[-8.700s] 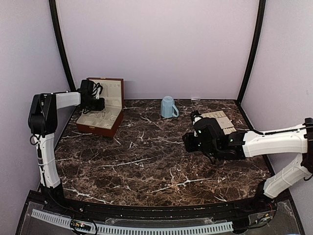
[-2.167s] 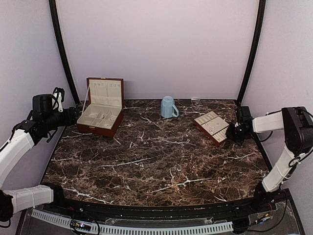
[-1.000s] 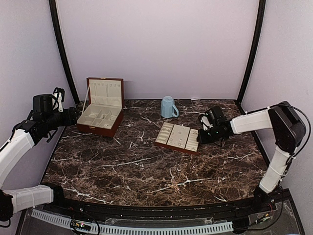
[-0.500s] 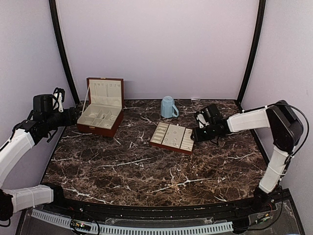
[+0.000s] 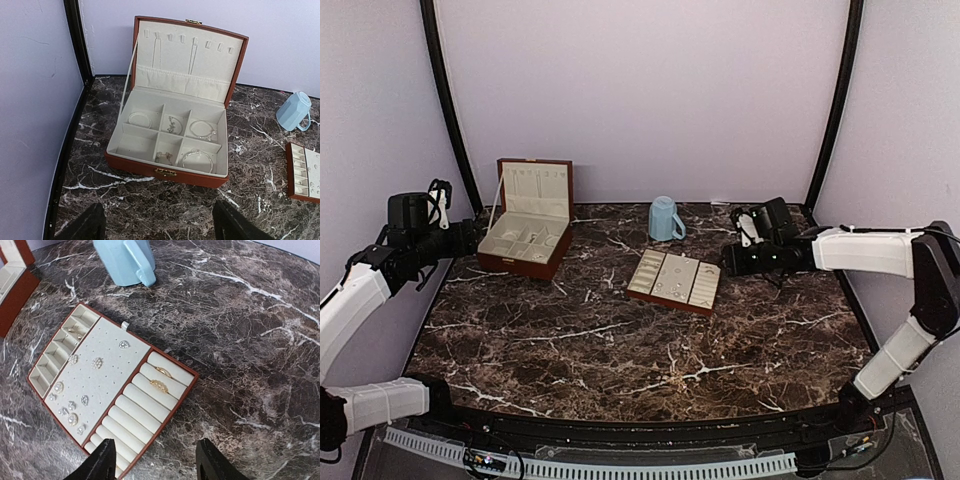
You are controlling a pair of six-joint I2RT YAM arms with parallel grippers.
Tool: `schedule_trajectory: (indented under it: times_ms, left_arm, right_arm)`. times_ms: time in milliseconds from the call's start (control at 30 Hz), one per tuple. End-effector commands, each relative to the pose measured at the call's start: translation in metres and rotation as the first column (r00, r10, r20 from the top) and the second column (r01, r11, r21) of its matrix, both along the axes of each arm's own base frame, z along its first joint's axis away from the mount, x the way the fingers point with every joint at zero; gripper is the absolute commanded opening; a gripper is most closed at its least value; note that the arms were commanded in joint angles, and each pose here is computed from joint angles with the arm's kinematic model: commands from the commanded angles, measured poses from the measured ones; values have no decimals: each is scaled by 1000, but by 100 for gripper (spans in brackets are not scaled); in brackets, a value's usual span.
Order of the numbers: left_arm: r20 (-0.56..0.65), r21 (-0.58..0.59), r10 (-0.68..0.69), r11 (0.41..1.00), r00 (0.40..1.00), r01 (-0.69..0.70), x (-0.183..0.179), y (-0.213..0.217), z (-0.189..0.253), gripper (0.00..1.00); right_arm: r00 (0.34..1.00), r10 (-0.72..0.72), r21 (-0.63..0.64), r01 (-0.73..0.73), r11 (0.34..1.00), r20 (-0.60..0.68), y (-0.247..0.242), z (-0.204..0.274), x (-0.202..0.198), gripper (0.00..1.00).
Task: Organize the mixed jewelry
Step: Move to the center of the board in the compartment layer.
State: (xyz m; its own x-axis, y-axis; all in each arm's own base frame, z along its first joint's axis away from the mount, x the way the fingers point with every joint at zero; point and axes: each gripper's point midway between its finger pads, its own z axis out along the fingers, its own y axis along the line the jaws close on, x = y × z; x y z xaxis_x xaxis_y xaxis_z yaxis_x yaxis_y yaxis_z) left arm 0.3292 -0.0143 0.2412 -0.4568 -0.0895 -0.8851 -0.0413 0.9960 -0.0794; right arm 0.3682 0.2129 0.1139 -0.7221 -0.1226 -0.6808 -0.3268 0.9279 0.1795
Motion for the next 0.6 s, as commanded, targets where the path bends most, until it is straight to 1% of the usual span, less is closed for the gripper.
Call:
schedule_trajectory:
  times_ms: [0, 100, 233, 500, 567]
  left_arm:
    - [2, 9, 23, 1000, 1000, -23, 0, 5, -3, 77]
    - [2, 12, 27, 1000, 1000, -27, 0, 6, -3, 77]
    - [-3, 16, 35, 999, 999, -35, -1, 7, -4, 77]
    - [-2, 23, 42, 999, 999, -42, -1, 9, -4, 77]
    - [-5, 24, 43, 999, 999, -43, -1, 9, -5, 77]
  right_arm:
    - [998, 65, 45, -66, 997, 24, 8, 19, -20, 51]
    - [994, 108, 80, -110, 991, 29, 18, 24, -37, 46]
    - [987, 158, 84, -158, 984, 12, 33, 15, -62, 43]
    - [966, 253, -5, -253, 967, -63, 59, -23, -95, 37]
    - [964, 256, -37, -259, 965, -69, 62, -30, -97, 36]
